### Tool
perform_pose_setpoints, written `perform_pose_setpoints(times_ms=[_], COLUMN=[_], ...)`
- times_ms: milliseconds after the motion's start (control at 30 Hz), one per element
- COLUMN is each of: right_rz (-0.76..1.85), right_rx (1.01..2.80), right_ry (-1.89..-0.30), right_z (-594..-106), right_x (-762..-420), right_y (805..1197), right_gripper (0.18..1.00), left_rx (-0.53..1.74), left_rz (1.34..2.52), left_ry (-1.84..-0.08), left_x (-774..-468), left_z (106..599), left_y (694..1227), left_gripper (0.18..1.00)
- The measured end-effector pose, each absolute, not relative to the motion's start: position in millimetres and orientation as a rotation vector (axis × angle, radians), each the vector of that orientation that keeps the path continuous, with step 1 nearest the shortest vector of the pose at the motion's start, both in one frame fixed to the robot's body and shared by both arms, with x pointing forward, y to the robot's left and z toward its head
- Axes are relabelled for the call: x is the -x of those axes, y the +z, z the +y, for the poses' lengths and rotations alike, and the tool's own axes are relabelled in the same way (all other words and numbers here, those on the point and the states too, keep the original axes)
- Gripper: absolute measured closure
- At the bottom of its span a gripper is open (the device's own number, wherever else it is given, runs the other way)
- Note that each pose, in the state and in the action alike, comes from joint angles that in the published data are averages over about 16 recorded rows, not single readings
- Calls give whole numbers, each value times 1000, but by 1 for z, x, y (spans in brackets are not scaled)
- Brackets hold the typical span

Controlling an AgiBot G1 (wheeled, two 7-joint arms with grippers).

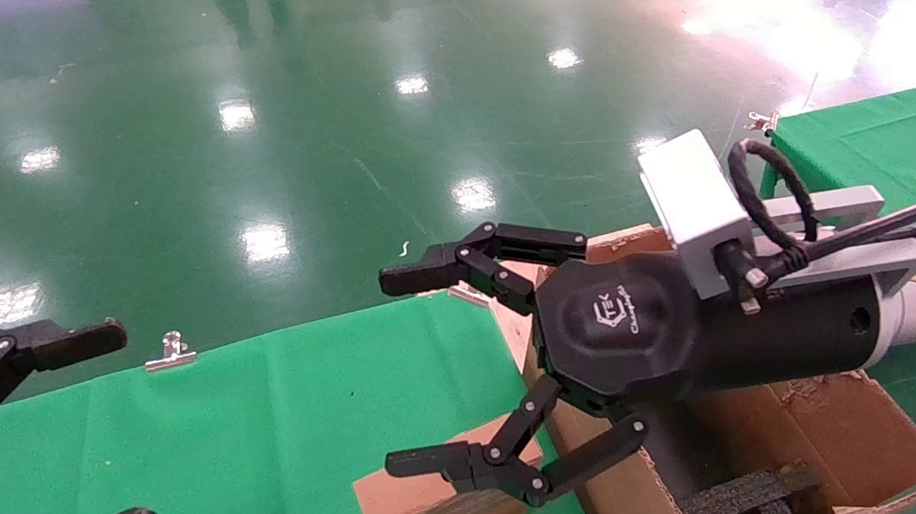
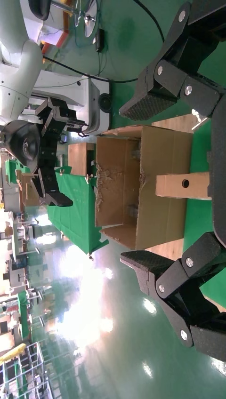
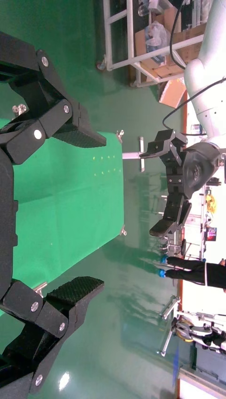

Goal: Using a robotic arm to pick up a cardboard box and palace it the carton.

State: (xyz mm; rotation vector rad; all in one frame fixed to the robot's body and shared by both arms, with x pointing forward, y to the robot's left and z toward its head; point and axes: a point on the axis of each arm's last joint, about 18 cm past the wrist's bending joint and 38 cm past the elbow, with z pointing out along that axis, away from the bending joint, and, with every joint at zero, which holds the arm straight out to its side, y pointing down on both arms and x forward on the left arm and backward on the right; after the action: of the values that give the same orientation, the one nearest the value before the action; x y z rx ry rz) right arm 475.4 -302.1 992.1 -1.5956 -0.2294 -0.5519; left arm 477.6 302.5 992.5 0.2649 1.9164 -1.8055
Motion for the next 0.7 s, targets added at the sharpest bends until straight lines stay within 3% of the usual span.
perform_pose_setpoints(times_ms=[700], right_rz=[-230], right_rx=[1596], right_ry=[-552], right_z=[-302], right_x=[-475], right_y=[992], right_gripper=[178], left_rx=[-265], left_rz=[1916], left_ry=[-1806], left_x=[-478], left_z=[302], left_y=[992], left_gripper=[185])
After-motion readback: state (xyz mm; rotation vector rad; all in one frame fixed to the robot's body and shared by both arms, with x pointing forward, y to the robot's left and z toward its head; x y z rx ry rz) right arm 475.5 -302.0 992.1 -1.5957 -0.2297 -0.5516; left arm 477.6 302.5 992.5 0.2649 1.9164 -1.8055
